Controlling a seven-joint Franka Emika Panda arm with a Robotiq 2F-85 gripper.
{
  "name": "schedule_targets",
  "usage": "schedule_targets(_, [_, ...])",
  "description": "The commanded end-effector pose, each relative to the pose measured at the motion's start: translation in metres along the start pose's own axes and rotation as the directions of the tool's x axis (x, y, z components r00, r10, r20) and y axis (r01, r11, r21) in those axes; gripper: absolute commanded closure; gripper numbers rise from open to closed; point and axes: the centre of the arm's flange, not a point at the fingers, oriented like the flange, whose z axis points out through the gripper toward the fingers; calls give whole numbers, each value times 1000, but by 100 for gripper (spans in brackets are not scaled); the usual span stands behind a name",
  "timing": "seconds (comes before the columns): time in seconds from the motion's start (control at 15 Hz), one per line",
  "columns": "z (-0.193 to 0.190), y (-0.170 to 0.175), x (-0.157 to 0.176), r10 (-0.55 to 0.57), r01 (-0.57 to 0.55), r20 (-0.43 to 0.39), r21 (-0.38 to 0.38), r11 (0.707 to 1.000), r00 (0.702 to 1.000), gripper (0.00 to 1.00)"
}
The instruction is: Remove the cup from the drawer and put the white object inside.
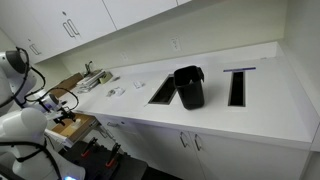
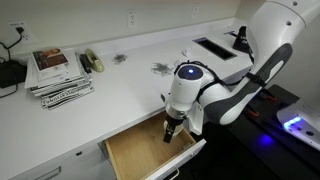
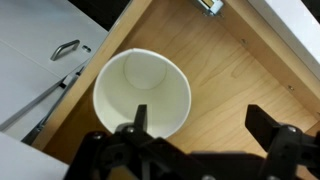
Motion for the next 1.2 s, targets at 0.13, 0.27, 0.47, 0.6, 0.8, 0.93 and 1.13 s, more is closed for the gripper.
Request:
schedule_targets(0.13, [34,-3,20,-26,26,0,7,1000,1000,25])
schedule_targets(0.27, [40,-3,24,-34,34,-5,-5,999,999,34])
schedule_targets(0.47, [46,-3,28,-38,38,-9,-16,999,999,58])
schedule_targets(0.6, [46,-7,28,-40,40,-13,-21,999,999,73])
schedule_targets(0.8, [42,-15,26,-46,46,-11,-28,999,999,95])
schedule_targets(0.93, [34,-24,24,-52,52,-3,-25,998,999,100])
schedule_targets(1.13, [15,-46,14,-62,63,18,-35,997,998,98])
